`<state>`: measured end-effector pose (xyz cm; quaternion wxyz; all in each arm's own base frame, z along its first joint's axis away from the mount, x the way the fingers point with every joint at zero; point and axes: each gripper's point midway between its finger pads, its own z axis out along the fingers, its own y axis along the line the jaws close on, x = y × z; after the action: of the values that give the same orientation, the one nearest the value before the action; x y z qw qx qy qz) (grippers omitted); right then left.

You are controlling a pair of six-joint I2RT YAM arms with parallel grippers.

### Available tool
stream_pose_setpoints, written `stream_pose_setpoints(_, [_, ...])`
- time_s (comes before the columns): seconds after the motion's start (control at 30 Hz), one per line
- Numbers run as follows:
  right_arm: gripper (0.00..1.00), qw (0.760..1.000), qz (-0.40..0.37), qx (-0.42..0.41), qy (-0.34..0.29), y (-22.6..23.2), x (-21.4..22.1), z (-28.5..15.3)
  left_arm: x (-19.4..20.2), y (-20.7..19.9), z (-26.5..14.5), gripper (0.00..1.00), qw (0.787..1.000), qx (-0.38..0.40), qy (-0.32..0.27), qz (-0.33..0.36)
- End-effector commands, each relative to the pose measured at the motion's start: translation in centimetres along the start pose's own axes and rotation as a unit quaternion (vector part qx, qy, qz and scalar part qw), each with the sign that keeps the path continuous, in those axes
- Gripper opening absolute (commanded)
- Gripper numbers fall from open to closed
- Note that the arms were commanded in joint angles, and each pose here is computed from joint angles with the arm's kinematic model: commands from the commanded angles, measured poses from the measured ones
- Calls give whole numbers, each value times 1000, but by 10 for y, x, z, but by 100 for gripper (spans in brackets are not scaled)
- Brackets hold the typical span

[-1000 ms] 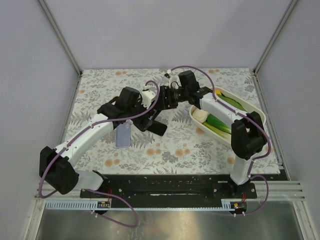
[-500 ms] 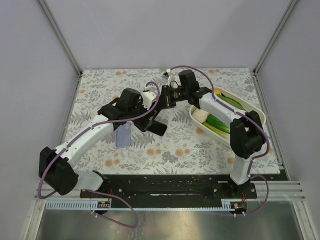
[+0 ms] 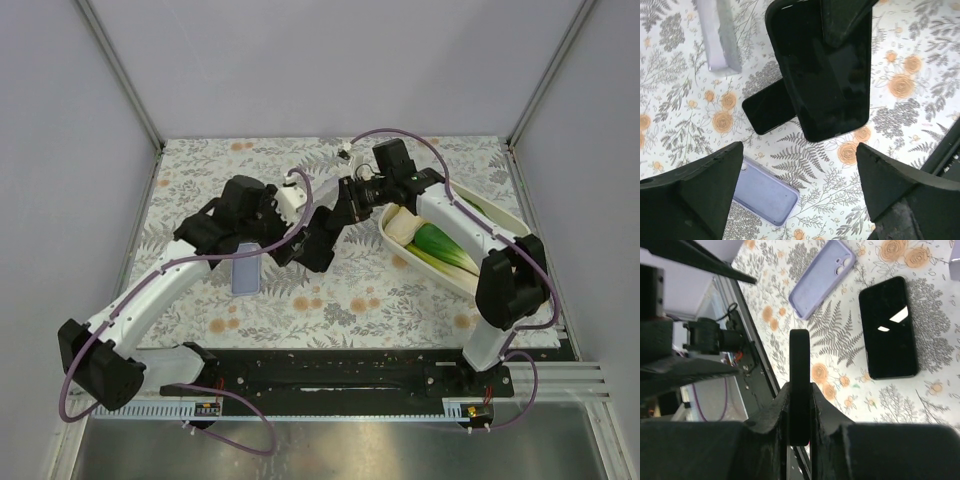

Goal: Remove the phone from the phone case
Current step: Pick up the phone at the center of the board.

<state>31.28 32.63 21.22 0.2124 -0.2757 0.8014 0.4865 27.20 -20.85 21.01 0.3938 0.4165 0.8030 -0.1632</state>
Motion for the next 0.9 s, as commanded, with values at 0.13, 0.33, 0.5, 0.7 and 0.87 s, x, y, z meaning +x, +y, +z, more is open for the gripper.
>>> stream_pose_setpoints(0.13, [0, 982, -186, -12, 36, 46, 16, -57, -15, -42, -36, 99, 980, 140, -32, 137])
stream_pose_setpoints(0.33, [0, 963, -265, -30, 33, 79, 19, -85, -16, -63, -37, 99, 972, 202, -39, 116])
stream_pose_setpoints(0.5, [0, 954, -296, -47, 9, 104, 11, -99, -34, -82, -38, 96, 957, 262, -79, 99])
stream_pose_setpoints(0.7, [0, 941, -327, -85, -15, 137, 5, -115, -61, -98, -42, 86, 933, 327, -123, 84])
stream_pose_setpoints(0.87, [0, 934, -339, -111, -19, 154, 5, -123, -65, -102, -41, 67, 924, 353, -120, 82])
